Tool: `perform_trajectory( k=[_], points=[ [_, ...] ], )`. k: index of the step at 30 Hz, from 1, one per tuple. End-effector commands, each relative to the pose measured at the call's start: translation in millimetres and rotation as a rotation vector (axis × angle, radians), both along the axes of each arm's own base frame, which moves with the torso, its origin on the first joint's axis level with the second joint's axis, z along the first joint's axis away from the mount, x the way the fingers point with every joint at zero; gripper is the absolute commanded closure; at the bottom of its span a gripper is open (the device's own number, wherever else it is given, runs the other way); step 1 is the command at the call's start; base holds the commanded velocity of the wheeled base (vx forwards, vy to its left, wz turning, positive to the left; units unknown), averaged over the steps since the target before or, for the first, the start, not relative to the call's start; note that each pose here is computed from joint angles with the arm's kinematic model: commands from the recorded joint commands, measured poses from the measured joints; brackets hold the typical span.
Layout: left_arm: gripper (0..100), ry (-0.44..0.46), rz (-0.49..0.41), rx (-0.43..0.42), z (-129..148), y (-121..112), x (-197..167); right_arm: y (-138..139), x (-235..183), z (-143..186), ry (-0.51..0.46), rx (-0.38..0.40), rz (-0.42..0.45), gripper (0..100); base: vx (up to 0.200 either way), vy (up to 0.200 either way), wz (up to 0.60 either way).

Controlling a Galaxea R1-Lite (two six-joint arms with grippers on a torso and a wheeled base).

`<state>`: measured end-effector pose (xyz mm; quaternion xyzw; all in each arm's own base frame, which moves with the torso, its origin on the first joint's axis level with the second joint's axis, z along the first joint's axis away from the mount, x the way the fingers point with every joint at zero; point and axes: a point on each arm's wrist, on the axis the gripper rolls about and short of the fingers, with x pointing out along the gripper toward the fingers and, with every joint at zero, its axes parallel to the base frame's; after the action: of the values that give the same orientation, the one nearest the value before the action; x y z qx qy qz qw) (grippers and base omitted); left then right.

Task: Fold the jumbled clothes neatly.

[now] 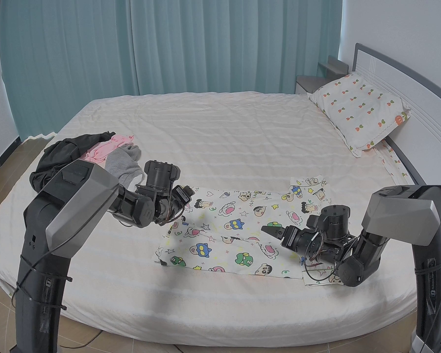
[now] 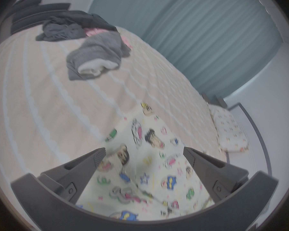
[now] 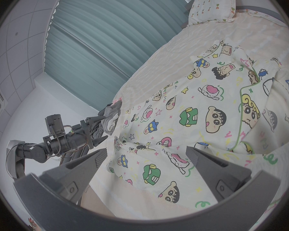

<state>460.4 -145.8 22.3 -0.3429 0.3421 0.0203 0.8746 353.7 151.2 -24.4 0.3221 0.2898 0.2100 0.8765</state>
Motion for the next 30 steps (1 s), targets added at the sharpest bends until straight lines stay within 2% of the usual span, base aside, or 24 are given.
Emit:
perform_trajectory(
  k=[1,5,6,7,9,14,17,26,30],
  points=[
    [0,0.035,-0.154,0.073,13,33,-22,0,-1,-1,0.005,-0.003,0.001,0,0.0,0.0,0.0],
    [0,0.06,-0.297,0.241,-7,52,-31,0,-1,-1,0.007,-0.003,0.0,0,0.0,0.0,0.0],
    [0,0.059,-0.308,0.25,-8,53,-32,0,-1,-1,0.007,-0.003,0.0,0,0.0,0.0,0.0],
    [0,0.066,-0.367,0.278,-14,58,-36,-1,-2,-2,0.009,-0.005,0.001,0,0.0,0.0,0.0],
    [0,0.063,-0.424,0.281,-18,57,-40,-1,-3,-2,0.01,-0.005,0.001,0,0.0,0.0,0.0],
    [0,0.04,-0.472,0.313,-25,48,-39,-1,-3,-1,0.01,-0.004,0.0,0,0.0,0.0,0.0],
    [0,0.009,-0.476,0.323,-26,41,-35,-1,-3,-2,0.01,-0.005,0.002,0,0.0,0.0,0.0],
    [0,0.002,-0.499,0.34,-43,21,-34,0,-4,-2,0.012,-0.006,0.004,0,0.0,0.0,0.0],
    [0,-0.004,-0.478,0.362,-50,20,-32,0,-4,-2,0.011,-0.007,0.005,0,0.0,0.0,0.0]
  ],
)
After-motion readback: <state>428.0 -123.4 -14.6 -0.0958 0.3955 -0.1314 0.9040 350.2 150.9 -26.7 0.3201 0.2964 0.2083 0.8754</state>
